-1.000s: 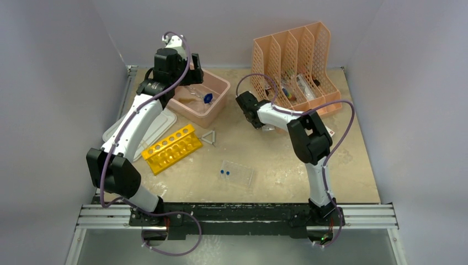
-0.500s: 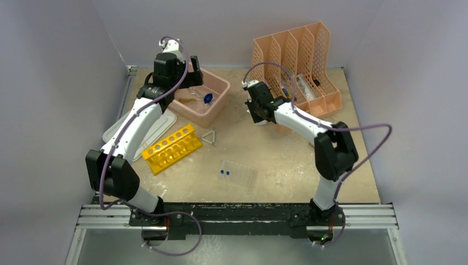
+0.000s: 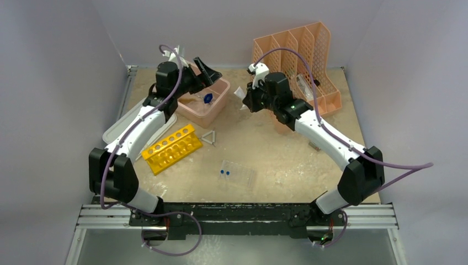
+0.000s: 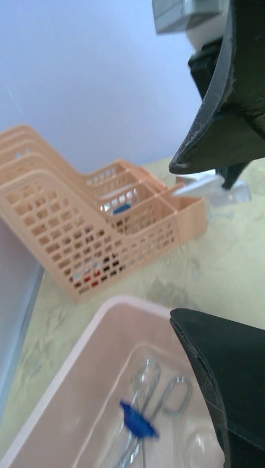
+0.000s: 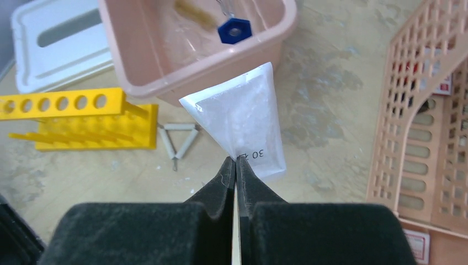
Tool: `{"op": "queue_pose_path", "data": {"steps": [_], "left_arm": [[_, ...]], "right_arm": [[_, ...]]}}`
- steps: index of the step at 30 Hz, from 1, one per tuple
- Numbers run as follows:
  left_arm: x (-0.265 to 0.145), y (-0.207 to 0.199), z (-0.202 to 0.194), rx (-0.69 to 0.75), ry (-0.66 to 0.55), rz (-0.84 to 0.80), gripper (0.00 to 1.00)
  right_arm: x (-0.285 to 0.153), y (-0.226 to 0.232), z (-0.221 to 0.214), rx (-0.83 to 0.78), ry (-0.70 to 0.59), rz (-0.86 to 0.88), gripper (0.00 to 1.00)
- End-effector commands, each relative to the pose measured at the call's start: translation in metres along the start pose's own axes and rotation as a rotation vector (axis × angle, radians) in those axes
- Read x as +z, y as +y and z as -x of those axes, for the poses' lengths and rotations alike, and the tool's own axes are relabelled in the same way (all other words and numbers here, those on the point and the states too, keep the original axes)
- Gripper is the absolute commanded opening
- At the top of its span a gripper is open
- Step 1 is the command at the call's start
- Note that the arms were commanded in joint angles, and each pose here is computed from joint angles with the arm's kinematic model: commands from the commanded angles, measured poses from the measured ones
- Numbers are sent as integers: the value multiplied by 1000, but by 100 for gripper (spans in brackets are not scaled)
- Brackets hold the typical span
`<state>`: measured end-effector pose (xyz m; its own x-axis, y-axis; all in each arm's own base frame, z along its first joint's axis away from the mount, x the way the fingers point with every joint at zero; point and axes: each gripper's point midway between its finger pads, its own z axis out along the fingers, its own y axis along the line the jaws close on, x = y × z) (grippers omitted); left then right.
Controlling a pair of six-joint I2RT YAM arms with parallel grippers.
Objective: Organize the chemistry lab equipment
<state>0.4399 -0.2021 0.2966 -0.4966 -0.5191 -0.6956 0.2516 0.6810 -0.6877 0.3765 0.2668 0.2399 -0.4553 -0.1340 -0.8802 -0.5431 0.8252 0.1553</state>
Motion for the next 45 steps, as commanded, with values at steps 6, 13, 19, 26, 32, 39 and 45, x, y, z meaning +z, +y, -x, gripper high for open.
{"op": "queue_pose_path", "data": {"steps": [6,13,19,26,32,39,45], "left_arm": [[-5,-81,-8,-81,8,-239,89],[6,-73,-36,-91,84,-170,74],[6,-80,-36,-113,103,-180,48],[4,-85,-29,-104,100,-178,4],[8,-66,-16,-33,83,-104,0],[3,14,27,85,32,130,0],[11,97,30,111,130,352,0]], "right_arm": [[-15,38,70,-23,-194,189,0],[-9,40,76,-19,-201,194,0],[6,32,75,-17,-171,154,0],[13,35,80,-20,-179,170,0],[13,42,80,-23,-162,210,43],[8,37,76,-21,-164,183,64],[16,28,49,-2,-88,146,64]]}}
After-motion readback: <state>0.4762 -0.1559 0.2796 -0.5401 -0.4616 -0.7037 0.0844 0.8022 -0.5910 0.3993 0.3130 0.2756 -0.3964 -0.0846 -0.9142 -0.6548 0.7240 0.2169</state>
